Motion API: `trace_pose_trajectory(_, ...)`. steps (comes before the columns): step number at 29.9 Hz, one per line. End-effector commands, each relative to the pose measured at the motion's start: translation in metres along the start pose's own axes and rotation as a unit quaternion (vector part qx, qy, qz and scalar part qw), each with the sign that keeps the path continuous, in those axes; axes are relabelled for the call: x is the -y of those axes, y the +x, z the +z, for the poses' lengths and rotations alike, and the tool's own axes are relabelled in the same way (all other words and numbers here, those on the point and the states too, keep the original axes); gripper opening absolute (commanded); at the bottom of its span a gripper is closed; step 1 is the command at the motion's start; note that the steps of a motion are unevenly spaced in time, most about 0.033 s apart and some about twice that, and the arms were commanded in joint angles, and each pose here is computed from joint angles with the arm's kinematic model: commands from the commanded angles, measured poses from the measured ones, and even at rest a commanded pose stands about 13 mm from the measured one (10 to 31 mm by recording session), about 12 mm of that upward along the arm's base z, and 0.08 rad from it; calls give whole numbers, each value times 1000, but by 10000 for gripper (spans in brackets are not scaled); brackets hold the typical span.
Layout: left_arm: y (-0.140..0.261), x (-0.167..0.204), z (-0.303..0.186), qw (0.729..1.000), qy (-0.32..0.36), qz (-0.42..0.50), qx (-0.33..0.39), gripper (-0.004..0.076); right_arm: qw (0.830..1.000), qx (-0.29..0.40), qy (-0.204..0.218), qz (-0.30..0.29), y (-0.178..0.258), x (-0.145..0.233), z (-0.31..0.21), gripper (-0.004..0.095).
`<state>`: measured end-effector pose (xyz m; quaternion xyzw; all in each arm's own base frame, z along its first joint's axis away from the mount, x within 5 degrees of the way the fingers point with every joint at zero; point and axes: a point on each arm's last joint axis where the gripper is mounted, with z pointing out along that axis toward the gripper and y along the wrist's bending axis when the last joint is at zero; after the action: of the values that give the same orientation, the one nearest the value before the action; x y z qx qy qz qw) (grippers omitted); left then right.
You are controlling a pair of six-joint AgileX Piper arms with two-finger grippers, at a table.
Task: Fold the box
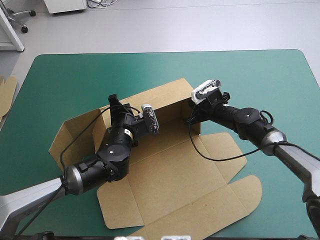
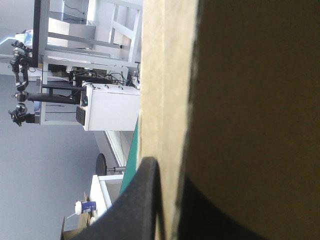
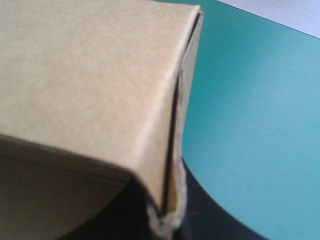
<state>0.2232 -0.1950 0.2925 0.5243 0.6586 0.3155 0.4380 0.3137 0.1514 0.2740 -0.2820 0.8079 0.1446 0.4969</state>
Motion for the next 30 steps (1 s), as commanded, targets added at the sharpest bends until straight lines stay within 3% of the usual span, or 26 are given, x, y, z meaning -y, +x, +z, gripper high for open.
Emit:
trace_pose_trajectory(1,-14,4,-6,997,32,-40,62,-14,999,29,-23,-10,-16,-7,-12,-12)
trace_pose_trajectory(8,-11,3,-6,999,22,-8,47,6,999,28,-23,1,-16,-7,-11,-12)
trace_pose_trajectory(10,-14,5,-8,998,24,9,56,62,999,28,-16,1,-16,-5,-11,-12)
trace_pose_trajectory(15,-22,14,-19,997,40,10,66,307,999,28,-21,6,-15,-6,-11,-13)
trace_pose_trajectory(18,-29,18,-30,997,32,16,66,387,999,28,-21,6,-15,-6,-11,-13)
trace_pose_trajectory(26,-57,7,-76,997,-13,-28,75,387,999,27,-21,13,-15,-6,-11,-13)
trace_pose_trajectory(30,-68,-16,-91,994,-45,-59,81,322,999,27,-21,11,-15,-6,-11,-13)
